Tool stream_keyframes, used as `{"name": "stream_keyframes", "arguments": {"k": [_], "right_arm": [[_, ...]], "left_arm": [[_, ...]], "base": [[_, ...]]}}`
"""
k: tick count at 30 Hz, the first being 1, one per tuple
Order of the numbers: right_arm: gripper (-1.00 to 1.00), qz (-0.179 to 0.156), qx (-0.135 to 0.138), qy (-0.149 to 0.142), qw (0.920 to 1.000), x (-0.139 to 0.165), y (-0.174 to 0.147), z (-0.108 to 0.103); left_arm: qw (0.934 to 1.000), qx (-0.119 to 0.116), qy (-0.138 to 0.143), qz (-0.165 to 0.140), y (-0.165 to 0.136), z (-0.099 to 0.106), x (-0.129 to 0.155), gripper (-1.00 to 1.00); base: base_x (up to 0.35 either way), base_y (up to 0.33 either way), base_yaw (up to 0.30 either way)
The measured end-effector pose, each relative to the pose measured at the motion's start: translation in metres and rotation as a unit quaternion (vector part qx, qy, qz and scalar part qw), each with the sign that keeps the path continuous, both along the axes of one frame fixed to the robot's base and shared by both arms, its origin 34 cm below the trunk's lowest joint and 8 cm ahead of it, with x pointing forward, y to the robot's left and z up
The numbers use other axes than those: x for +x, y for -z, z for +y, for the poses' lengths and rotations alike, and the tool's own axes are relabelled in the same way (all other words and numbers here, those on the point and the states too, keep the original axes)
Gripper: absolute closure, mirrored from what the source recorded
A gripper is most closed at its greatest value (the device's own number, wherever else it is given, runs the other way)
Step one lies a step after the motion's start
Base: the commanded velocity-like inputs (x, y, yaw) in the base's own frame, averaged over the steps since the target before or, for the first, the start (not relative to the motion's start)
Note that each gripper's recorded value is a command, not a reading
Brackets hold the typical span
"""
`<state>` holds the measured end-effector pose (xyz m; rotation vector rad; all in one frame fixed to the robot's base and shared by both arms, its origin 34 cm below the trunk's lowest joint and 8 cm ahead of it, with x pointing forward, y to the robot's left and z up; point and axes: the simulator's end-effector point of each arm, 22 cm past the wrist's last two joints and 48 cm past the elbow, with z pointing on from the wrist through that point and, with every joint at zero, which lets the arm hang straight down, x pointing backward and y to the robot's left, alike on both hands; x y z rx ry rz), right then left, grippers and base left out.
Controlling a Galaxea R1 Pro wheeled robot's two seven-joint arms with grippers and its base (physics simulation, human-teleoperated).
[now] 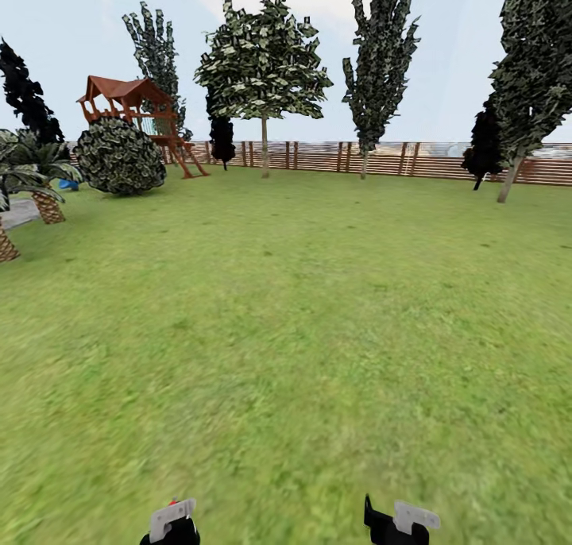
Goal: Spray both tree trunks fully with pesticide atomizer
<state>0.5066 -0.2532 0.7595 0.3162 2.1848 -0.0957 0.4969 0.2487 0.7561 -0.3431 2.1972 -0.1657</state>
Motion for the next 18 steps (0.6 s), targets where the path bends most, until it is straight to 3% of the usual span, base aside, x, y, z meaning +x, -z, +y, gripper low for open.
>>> {"name": "stream_keyframes", "arguments": {"k": [18], "right_arm": [[-1.0,0.0,0.0,0.0,1.0,0.0,0.0001,0.0]], "left_arm": [[1.0,0.0,0.0,0.0,0.0,0.0,0.0,1.0]], "base": [[0.339,0.0,0.0]]}}
